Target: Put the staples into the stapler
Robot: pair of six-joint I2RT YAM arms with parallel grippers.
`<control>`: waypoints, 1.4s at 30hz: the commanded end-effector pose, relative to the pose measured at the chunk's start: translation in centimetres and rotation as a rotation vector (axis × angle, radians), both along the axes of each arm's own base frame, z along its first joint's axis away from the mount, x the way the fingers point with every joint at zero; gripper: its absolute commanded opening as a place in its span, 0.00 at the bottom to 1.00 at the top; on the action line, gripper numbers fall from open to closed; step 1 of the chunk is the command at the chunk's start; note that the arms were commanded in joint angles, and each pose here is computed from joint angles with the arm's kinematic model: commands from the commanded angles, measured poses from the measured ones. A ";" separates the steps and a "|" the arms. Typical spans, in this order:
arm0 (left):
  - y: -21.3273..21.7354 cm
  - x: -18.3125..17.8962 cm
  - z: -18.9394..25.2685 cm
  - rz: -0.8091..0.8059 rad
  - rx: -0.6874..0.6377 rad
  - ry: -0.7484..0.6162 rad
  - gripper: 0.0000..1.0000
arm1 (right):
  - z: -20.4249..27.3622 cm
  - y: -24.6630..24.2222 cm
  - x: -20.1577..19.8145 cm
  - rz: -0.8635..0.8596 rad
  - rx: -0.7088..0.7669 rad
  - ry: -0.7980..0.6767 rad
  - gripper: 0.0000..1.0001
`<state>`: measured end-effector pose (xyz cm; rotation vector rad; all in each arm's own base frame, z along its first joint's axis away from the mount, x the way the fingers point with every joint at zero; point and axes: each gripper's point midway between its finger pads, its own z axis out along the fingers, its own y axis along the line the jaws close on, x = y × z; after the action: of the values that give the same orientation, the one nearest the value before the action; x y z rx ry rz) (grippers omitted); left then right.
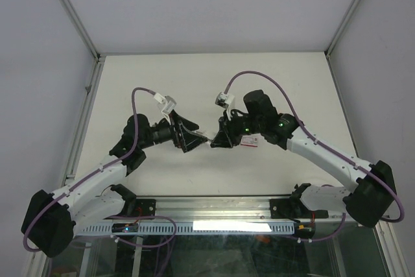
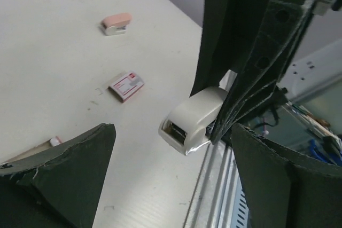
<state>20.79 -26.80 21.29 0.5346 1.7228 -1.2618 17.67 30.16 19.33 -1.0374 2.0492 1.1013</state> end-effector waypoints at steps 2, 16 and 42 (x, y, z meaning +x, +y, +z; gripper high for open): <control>-1.4 -3.9 5.6 -0.209 -0.092 -0.121 0.93 | 5.6 0.2 -5.3 0.263 0.137 0.067 0.16; -3.3 -7.3 5.8 -0.375 -0.067 -0.137 0.72 | 6.9 -0.8 -6.1 0.335 0.123 0.075 0.15; -3.3 -6.6 5.5 -0.321 -0.107 -0.198 0.00 | 9.1 -1.7 -1.5 0.038 0.196 0.009 0.83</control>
<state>13.31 -30.18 24.73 0.9024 1.5837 -1.5375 13.14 28.70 24.15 -1.2153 2.0153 1.3397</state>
